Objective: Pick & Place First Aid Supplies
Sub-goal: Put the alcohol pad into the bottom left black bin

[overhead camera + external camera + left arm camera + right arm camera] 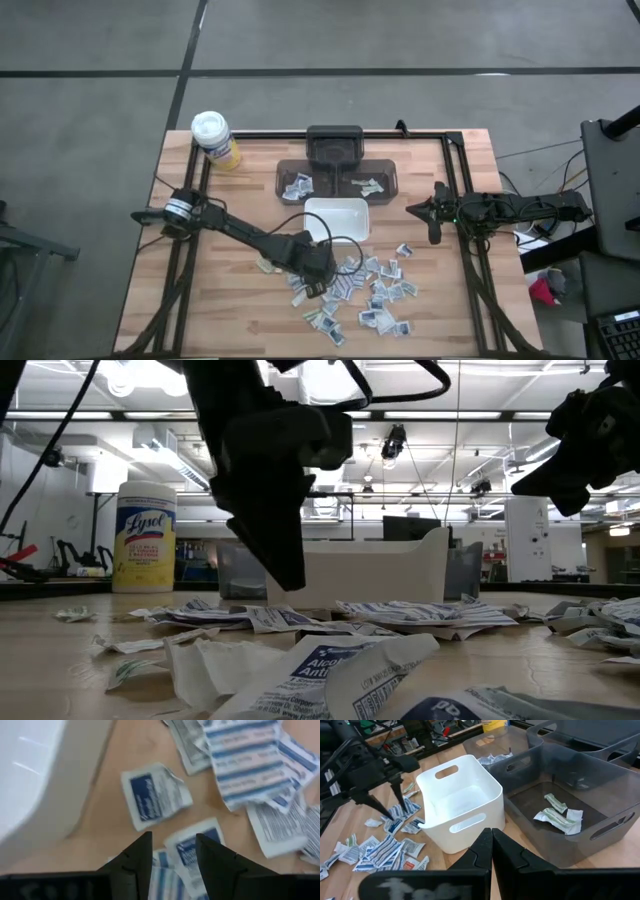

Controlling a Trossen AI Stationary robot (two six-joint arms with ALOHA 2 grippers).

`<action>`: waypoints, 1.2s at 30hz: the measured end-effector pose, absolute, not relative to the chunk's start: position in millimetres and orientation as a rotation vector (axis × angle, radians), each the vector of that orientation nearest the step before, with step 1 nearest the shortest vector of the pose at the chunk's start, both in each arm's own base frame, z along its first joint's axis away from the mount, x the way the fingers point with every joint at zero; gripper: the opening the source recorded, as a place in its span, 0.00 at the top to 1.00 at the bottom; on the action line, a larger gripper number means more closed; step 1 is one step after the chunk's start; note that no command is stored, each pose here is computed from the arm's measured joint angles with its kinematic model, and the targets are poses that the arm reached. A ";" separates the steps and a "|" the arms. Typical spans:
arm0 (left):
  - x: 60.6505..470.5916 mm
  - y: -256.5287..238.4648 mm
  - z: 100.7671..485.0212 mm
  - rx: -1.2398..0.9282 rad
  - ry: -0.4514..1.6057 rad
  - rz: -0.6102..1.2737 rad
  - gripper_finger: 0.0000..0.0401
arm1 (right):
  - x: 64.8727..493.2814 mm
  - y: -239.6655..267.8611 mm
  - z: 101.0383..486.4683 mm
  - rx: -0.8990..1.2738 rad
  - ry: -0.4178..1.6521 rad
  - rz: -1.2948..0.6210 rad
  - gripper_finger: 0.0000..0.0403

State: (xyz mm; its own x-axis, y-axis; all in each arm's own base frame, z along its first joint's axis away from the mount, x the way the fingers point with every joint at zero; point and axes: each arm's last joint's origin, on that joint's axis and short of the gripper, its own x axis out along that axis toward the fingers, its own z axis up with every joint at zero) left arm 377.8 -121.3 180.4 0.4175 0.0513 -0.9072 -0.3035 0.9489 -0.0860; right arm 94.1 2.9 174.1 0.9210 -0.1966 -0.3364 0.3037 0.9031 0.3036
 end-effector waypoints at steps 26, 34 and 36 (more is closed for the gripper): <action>380.7 -119.0 156.6 -0.220 1.179 0.226 0.65 | 94.0 2.9 174.1 0.360 0.305 -0.262 0.98; 380.7 -118.9 157.6 -0.233 1.183 0.222 0.71 | 94.0 2.9 174.1 0.360 0.305 -0.262 0.98; 380.4 -119.4 158.5 -0.237 1.182 0.217 0.74 | 94.0 2.9 174.1 0.360 0.305 -0.262 0.98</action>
